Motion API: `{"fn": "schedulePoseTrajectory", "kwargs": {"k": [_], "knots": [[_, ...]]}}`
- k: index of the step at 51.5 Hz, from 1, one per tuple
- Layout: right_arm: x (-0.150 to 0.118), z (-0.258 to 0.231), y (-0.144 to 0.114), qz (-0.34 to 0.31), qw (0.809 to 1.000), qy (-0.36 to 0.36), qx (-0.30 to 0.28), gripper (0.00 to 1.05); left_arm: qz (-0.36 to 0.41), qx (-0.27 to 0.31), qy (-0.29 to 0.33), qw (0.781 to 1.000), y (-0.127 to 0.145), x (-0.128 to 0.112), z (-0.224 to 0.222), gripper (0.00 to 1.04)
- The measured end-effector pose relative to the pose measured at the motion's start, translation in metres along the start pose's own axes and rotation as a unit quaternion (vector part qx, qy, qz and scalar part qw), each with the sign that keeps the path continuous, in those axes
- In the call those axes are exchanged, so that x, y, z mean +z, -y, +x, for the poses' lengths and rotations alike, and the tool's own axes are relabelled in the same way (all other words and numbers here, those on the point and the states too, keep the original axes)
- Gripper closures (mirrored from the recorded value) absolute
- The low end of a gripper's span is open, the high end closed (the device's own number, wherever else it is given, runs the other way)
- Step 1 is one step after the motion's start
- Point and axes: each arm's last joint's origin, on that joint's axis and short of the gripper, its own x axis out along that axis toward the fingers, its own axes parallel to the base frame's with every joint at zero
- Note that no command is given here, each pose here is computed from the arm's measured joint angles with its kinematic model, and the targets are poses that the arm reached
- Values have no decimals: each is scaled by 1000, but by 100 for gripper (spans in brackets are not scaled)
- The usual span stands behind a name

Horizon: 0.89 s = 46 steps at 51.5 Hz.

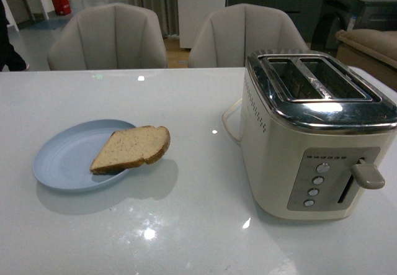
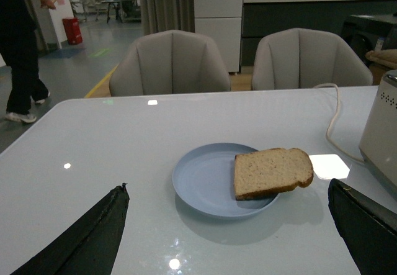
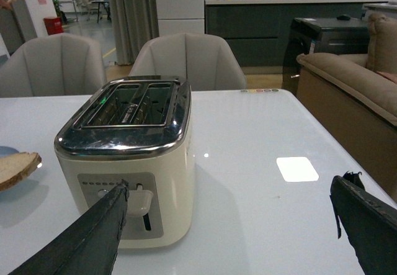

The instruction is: Left arm holds plate, right arm toasts bread

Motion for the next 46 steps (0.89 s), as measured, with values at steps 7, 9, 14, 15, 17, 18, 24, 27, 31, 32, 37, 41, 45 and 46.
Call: {"fn": "schedulePoseTrajectory", "kwargs": {"k": [7, 9, 14, 15, 17, 18, 24, 27, 31, 32, 37, 41, 45, 46], "knots": [[0, 0, 0, 0, 1000, 0, 0, 6, 0, 0, 0, 1000, 0, 0, 0, 7], [0, 0, 0, 0, 1000, 0, 0, 6, 0, 0, 0, 1000, 0, 0, 0, 7], [0, 0, 0, 0, 1000, 0, 0, 6, 0, 0, 0, 1000, 0, 0, 0, 7], [0, 0, 0, 0, 1000, 0, 0, 6, 0, 0, 0, 1000, 0, 0, 0, 7], [0, 0, 0, 0, 1000, 0, 0, 6, 0, 0, 0, 1000, 0, 0, 0, 7], [0, 0, 0, 0, 1000, 0, 0, 6, 0, 0, 0, 1000, 0, 0, 0, 7], [0, 0, 0, 0, 1000, 0, 0, 6, 0, 0, 0, 1000, 0, 0, 0, 7], [0, 0, 0, 0, 1000, 0, 0, 6, 0, 0, 0, 1000, 0, 0, 0, 7], [0, 0, 0, 0, 1000, 0, 0, 6, 0, 0, 0, 1000, 0, 0, 0, 7], [0, 0, 0, 0, 1000, 0, 0, 6, 0, 0, 0, 1000, 0, 0, 0, 7], [0, 0, 0, 0, 1000, 0, 0, 6, 0, 0, 0, 1000, 0, 0, 0, 7], [0, 0, 0, 0, 1000, 0, 0, 6, 0, 0, 0, 1000, 0, 0, 0, 7], [0, 0, 0, 0, 1000, 0, 0, 6, 0, 0, 0, 1000, 0, 0, 0, 7], [0, 0, 0, 0, 1000, 0, 0, 6, 0, 0, 0, 1000, 0, 0, 0, 7]]}}
